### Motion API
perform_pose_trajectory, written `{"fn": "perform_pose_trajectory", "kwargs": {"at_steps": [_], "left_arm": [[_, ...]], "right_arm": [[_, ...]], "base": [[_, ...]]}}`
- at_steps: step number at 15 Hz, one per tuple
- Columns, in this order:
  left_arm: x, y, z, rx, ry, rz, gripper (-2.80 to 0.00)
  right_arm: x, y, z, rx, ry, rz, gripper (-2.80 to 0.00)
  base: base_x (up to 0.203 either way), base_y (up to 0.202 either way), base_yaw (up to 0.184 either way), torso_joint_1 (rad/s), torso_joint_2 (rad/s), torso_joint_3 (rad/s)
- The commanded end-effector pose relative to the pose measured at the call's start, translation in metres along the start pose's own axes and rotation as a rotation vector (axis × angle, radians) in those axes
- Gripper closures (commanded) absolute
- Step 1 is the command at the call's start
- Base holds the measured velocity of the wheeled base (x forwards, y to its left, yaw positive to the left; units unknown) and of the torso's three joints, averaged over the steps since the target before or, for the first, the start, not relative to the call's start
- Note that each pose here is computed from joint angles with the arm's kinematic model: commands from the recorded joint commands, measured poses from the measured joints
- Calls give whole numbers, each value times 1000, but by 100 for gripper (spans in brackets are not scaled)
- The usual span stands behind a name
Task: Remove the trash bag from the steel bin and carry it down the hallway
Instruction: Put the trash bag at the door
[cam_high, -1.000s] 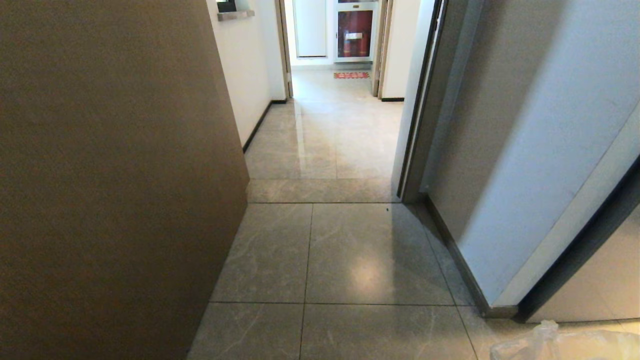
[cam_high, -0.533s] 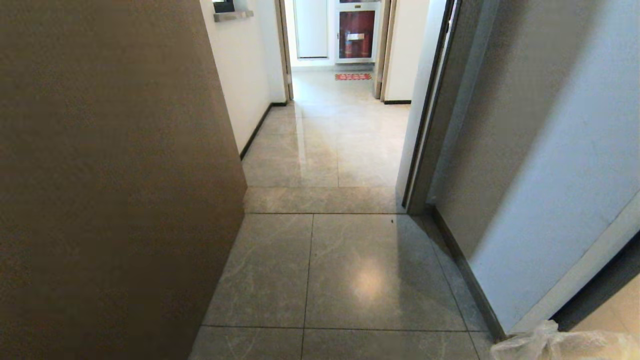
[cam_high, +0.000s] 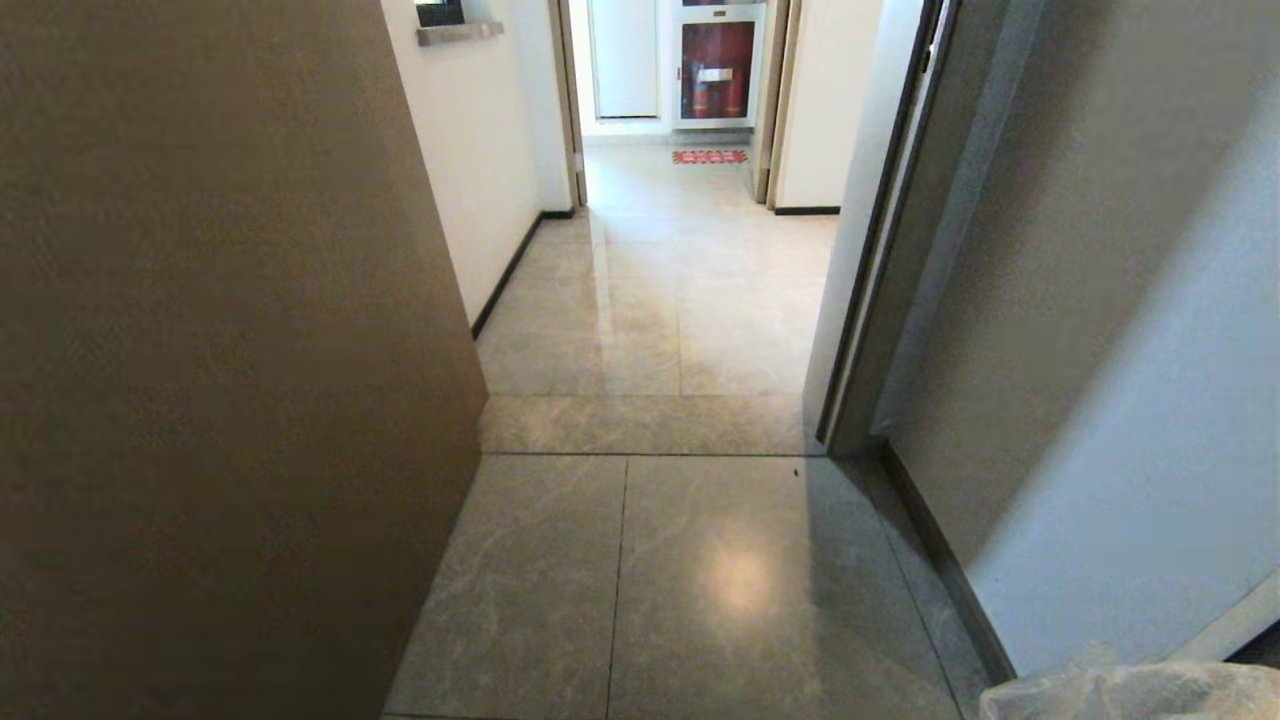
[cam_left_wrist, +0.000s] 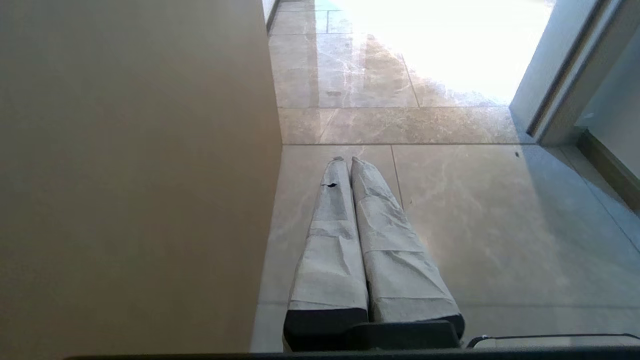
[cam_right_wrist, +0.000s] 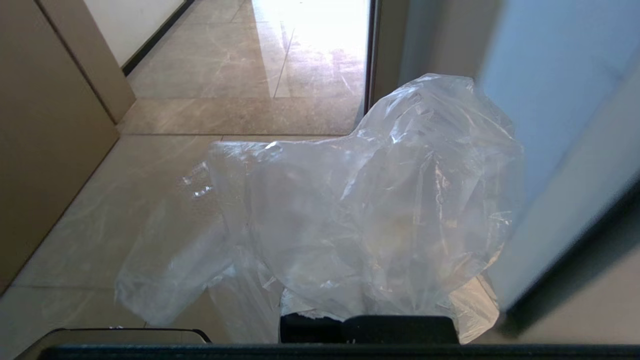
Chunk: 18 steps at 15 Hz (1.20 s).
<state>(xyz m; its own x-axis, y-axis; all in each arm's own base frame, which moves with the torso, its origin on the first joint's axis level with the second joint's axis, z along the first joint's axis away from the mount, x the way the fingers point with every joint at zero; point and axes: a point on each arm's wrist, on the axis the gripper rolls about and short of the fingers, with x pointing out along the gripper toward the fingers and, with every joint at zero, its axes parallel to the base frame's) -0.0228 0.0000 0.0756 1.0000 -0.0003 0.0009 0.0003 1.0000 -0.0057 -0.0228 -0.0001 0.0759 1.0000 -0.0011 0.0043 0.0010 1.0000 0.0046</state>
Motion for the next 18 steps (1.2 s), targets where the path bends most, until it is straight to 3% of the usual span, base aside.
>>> {"fn": "perform_pose_trajectory", "kwargs": {"at_steps": [1,18], "left_arm": [[0,0,0,0,-2,0,0],[0,0,0,0,-2,1,0]], "right_arm": [[0,0,0,0,1,0,0],[0,0,0,0,1,0,0]], "base": [[192,0,2,5,10,0],[192,0,0,2,3,3]]}}
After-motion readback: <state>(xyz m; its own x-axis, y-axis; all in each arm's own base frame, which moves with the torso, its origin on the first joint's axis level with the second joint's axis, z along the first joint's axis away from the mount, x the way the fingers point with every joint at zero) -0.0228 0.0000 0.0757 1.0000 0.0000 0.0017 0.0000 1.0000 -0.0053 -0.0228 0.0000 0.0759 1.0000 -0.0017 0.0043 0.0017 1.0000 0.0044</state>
